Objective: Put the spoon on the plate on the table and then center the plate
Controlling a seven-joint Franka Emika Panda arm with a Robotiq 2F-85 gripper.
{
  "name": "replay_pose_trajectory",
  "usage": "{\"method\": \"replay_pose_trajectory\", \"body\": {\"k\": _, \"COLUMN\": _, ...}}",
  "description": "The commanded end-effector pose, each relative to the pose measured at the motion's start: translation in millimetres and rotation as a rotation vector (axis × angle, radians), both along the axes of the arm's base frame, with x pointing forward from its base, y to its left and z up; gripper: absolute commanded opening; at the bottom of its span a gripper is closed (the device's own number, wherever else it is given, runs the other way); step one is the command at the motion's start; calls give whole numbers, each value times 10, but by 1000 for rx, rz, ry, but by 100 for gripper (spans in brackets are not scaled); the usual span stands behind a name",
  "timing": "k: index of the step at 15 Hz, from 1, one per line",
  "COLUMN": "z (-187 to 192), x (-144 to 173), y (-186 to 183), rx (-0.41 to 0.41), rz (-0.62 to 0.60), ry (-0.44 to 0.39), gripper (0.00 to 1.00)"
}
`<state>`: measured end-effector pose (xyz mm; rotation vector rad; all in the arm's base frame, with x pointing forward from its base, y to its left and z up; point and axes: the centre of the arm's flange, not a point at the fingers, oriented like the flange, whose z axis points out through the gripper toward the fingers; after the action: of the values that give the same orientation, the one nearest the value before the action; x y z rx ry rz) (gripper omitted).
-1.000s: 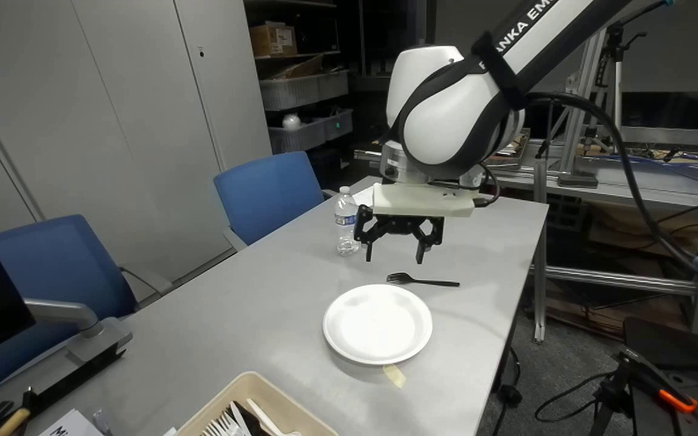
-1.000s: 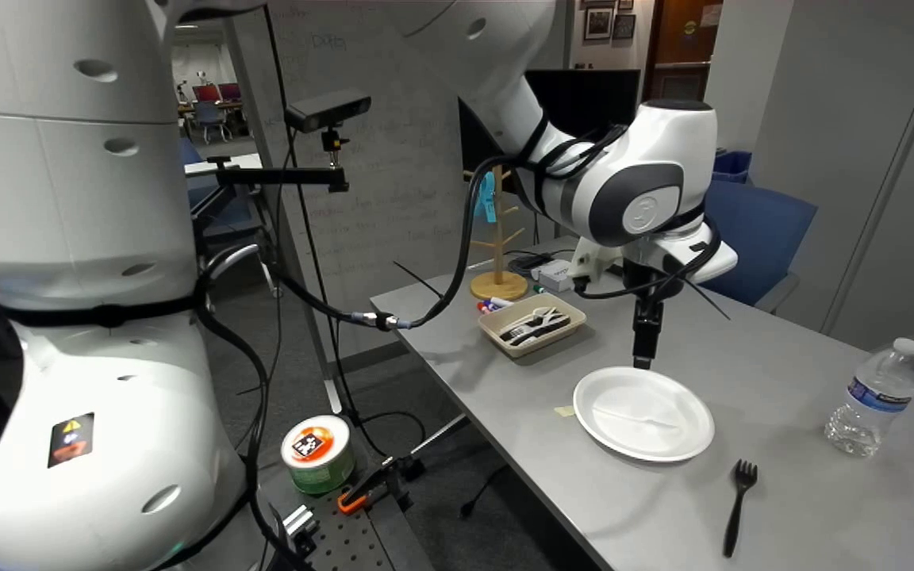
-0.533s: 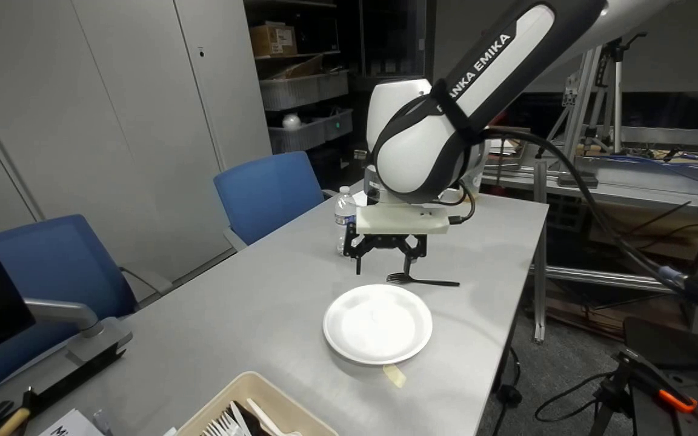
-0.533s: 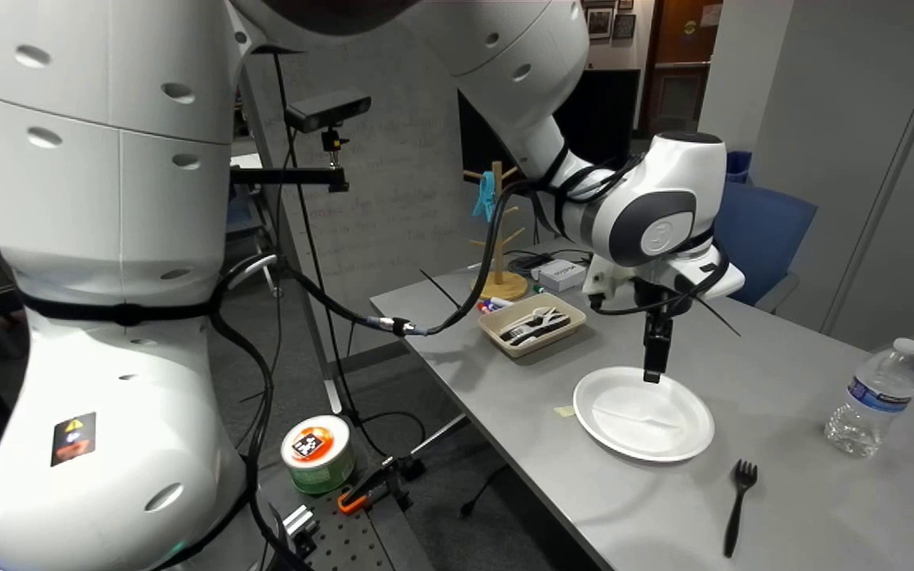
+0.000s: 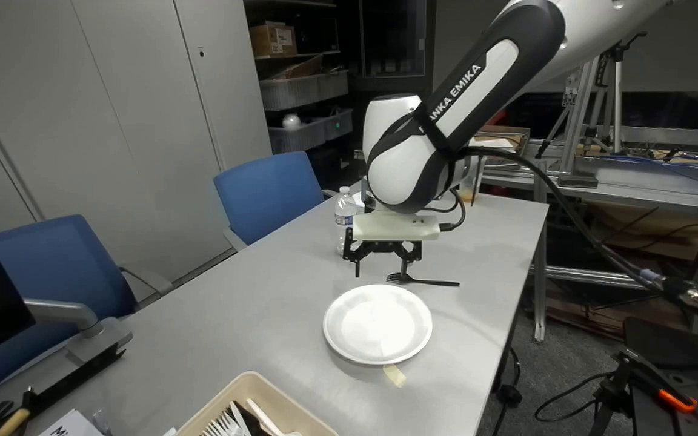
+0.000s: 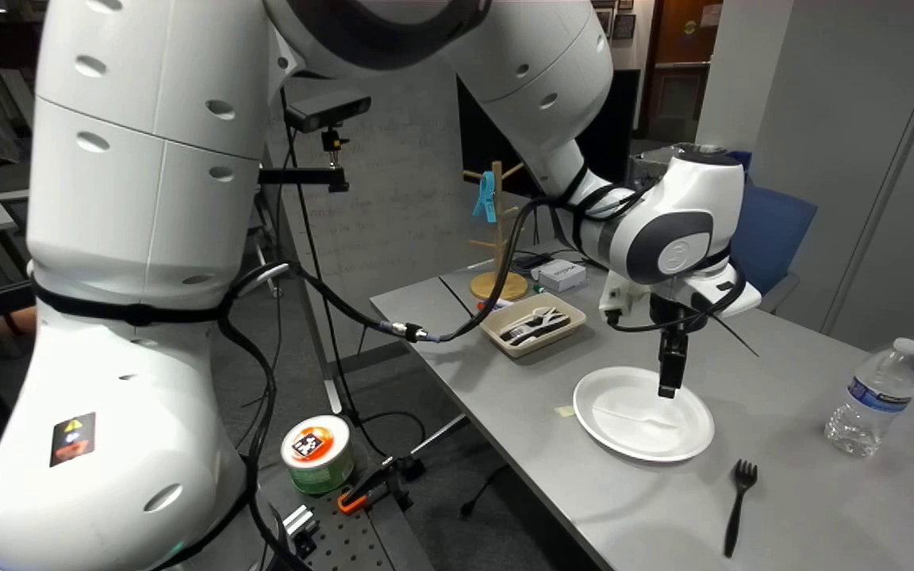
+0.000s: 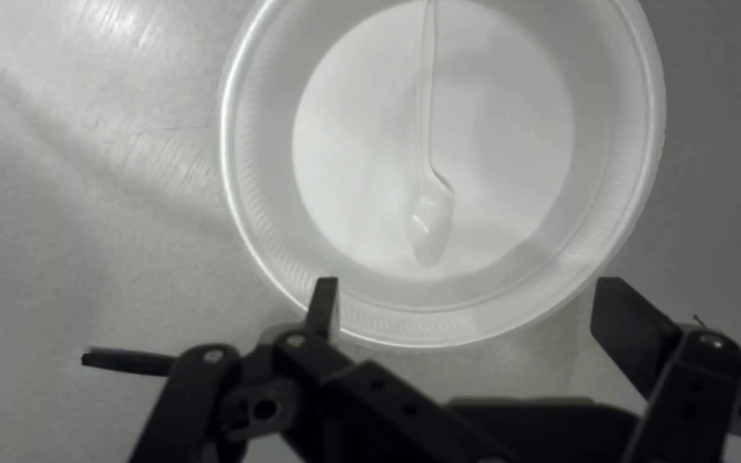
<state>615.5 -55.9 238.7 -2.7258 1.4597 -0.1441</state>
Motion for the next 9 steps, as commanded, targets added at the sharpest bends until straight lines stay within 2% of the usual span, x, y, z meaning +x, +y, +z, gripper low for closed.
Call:
{"method": "replay_pose_trajectory", "body": {"k": 1, "z": -204, "x": 162, "y": -62, "rx": 15, "rz": 7, "ry": -15, "gripper": 100}}
{"method": "replay_pose_trajectory", "body": {"k": 9, "z": -616, "x": 239, "y": -189, "rx": 50, "rz": -9, "ry": -4, "gripper": 100}}
